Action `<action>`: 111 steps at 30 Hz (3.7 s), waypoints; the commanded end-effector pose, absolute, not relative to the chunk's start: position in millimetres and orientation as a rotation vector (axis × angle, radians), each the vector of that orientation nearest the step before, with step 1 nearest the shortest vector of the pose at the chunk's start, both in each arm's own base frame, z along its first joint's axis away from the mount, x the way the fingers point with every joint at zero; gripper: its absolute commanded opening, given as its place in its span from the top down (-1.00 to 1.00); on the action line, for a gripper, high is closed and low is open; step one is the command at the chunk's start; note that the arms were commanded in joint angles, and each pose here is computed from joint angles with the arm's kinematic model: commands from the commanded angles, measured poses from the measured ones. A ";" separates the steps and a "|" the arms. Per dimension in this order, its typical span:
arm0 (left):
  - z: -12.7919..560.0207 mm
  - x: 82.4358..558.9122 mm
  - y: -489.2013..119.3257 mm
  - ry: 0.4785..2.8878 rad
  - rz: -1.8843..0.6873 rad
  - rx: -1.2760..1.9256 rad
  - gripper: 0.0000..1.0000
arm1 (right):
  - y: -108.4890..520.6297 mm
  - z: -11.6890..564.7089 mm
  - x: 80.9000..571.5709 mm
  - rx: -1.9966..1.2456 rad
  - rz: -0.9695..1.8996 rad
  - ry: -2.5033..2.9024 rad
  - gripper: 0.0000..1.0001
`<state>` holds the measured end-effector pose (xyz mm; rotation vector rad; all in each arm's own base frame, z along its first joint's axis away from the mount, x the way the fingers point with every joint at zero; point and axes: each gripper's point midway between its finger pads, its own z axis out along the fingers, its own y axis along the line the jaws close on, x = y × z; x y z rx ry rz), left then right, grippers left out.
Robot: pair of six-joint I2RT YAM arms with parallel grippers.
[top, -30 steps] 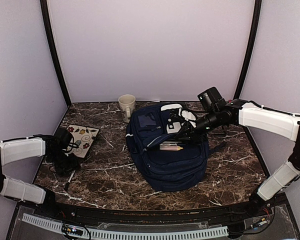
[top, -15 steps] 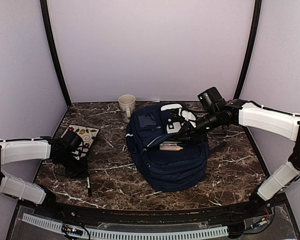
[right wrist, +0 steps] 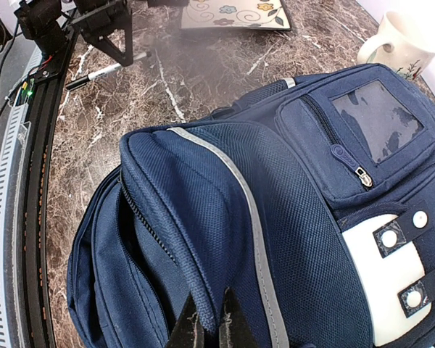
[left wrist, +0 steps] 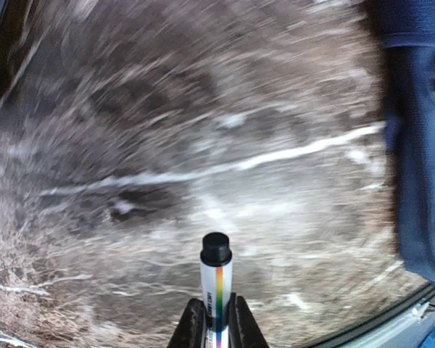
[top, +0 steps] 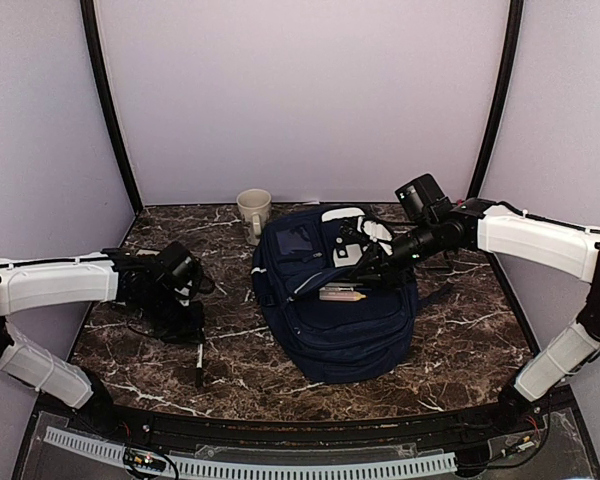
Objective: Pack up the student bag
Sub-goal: Pick up the pen at the center of the board, then place the pen in the upper front pocket of the bag, then put down the upper front pocket of the student bag.
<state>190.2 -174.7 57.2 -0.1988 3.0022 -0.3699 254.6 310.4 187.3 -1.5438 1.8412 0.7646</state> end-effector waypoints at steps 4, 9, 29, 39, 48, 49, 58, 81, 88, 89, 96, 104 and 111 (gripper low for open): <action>140.9 224.0 -247.2 2.715 -0.578 0.113 1.00 | 317.0 203.7 251.2 -1.535 0.829 1.773 1.00; 195.6 231.2 -315.7 2.380 -0.690 0.437 1.00 | 317.1 202.5 251.5 -1.536 0.829 1.776 1.00; 226.2 191.2 -522.5 1.536 -0.030 1.359 1.00 | 316.2 202.8 252.1 -1.533 0.817 1.775 1.00; 167.0 229.9 -530.7 1.304 0.524 1.590 1.00 | 316.4 200.4 252.1 -1.534 0.823 1.783 1.00; 123.3 260.4 -521.3 1.480 0.487 1.650 0.90 | 317.4 200.4 250.5 -1.540 0.836 1.779 1.00; 118.6 264.0 -520.8 1.493 0.496 1.658 0.86 | 317.1 200.8 250.4 -1.539 0.837 1.779 1.00; 118.0 286.6 -512.8 1.525 0.579 1.584 0.23 | 316.5 202.9 250.5 -1.538 0.829 1.774 1.00; 203.2 140.1 -439.8 1.814 -0.069 1.356 -0.17 | 318.6 193.0 250.1 -1.558 0.849 1.789 1.00; 190.2 183.2 -363.1 2.015 -0.360 1.024 -0.24 | 317.9 187.8 249.9 -1.577 0.840 1.794 1.00; 189.9 189.8 -355.3 2.010 -0.399 0.984 -0.24 | 317.6 187.8 250.4 -1.576 0.836 1.796 1.00; 187.0 206.4 -328.3 1.862 -0.628 0.948 -0.18 | 315.6 178.8 245.2 -1.634 0.841 1.790 1.00; 149.4 222.4 -339.2 1.877 -0.771 1.049 -0.04 | 303.5 170.7 195.3 -1.964 0.948 1.688 -0.01; 119.8 234.5 -345.2 1.892 -0.791 1.116 -0.03 | 323.1 195.8 223.3 -1.772 0.919 1.723 0.09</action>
